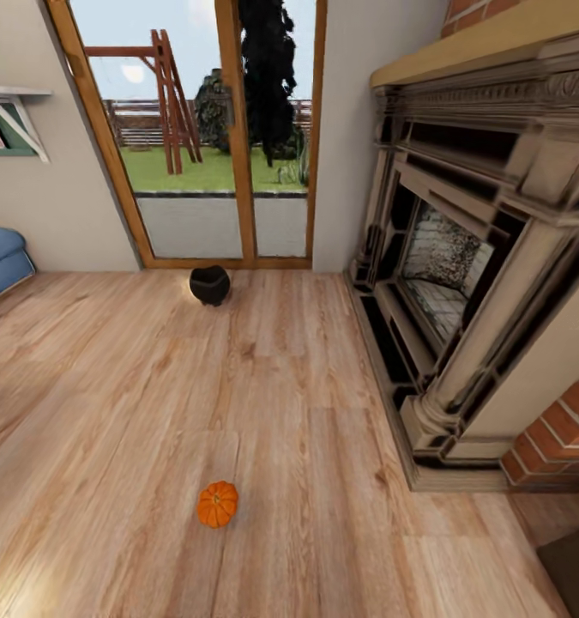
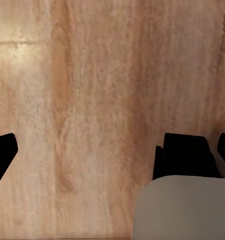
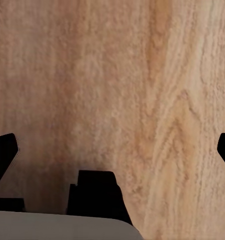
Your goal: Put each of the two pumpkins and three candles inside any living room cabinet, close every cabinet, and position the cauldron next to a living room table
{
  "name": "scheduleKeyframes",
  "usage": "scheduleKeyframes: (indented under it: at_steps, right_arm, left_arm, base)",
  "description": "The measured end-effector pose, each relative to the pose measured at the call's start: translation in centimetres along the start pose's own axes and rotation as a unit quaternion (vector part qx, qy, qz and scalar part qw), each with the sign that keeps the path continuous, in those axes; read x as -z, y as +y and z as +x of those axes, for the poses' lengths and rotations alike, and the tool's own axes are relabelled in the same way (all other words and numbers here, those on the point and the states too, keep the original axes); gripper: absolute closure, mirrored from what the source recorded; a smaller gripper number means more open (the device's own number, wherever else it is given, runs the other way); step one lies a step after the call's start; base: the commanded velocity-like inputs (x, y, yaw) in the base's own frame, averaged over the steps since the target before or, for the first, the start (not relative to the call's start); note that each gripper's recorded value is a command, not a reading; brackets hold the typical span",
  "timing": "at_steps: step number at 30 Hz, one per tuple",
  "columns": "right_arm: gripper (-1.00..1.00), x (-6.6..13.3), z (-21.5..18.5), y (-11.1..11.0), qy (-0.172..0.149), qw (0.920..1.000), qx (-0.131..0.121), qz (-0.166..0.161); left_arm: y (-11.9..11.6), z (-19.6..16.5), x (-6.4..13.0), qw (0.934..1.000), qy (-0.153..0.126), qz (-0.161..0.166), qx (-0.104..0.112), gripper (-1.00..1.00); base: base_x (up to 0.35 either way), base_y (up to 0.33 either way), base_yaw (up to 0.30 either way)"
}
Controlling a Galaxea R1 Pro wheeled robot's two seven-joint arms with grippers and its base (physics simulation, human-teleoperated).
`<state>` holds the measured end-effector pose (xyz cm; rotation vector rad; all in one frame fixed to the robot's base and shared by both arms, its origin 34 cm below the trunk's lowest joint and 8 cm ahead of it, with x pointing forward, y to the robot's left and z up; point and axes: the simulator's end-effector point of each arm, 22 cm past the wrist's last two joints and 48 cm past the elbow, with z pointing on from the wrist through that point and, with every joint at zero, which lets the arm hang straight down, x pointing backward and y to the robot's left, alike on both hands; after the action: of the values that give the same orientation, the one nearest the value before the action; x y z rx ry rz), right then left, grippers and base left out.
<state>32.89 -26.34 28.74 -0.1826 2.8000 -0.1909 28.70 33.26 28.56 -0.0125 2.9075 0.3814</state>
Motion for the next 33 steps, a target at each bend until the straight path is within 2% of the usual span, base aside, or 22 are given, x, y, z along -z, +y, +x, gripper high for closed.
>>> scheduleKeyframes:
  at_steps: [14, 33]
  right_arm:
    - [-1.0, 0.0, -0.2, 0.0, -0.003, 1.0, 0.001, -0.001]
    - [-1.0, 0.2, -1.1, -0.1, -0.013, 0.9999, 0.0, 0.001]
  left_arm:
    - [0.0, -0.1, 0.0, 1.0, -0.001, 0.0, 0.0, -1.0]
    - [0.1, -0.9, 0.2, 0.9999, -0.011, 0.0, 0.003, -1.0]
  base:
    - [0.0, 0.0, 0.281]
    - [0.0, 0.0, 0.219]
